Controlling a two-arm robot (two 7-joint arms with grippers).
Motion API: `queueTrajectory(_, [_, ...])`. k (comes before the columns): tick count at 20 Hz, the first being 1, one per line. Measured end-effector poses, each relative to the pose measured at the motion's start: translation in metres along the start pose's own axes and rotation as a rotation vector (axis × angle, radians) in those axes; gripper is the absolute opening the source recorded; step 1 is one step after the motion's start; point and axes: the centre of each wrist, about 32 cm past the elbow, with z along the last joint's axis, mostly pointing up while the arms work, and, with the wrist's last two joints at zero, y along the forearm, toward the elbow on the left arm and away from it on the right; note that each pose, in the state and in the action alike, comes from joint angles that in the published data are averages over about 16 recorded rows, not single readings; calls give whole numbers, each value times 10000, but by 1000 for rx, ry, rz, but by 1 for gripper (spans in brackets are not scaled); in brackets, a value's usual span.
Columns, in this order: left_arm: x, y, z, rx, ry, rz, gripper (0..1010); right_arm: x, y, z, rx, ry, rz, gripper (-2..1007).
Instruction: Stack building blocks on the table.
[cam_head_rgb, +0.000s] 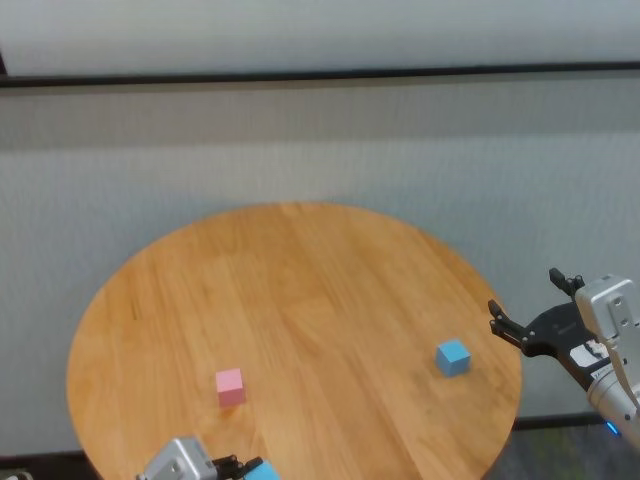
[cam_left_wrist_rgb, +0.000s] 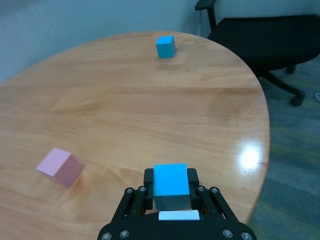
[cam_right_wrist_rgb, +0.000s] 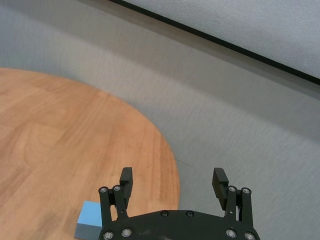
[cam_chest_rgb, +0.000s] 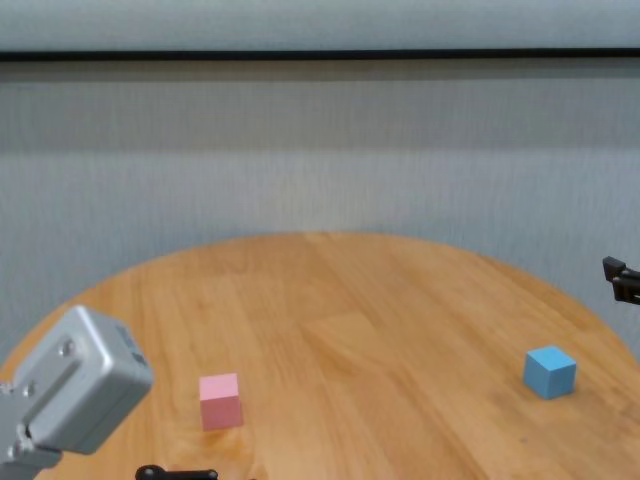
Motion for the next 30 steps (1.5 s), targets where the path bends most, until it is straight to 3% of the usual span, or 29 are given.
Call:
queueTrajectory(4, [24, -52, 75, -10, -14, 22, 408, 0, 0, 0, 0, 0, 0, 1005])
queueTrajectory(9, [90, -178, 221, -34, -30, 59, 408, 0, 0, 0, 0, 0, 0, 1005])
queueTrajectory(19, [323, -580, 576, -90, -37, 129, 408, 0, 0, 0, 0, 0, 0, 1005])
queueTrajectory(26, [465, -866, 760, -93, -35, 145, 408, 0, 0, 0, 0, 0, 0, 1005])
queueTrajectory(30, [508, -995, 807, -81, -31, 146, 408, 0, 0, 0, 0, 0, 0, 1005])
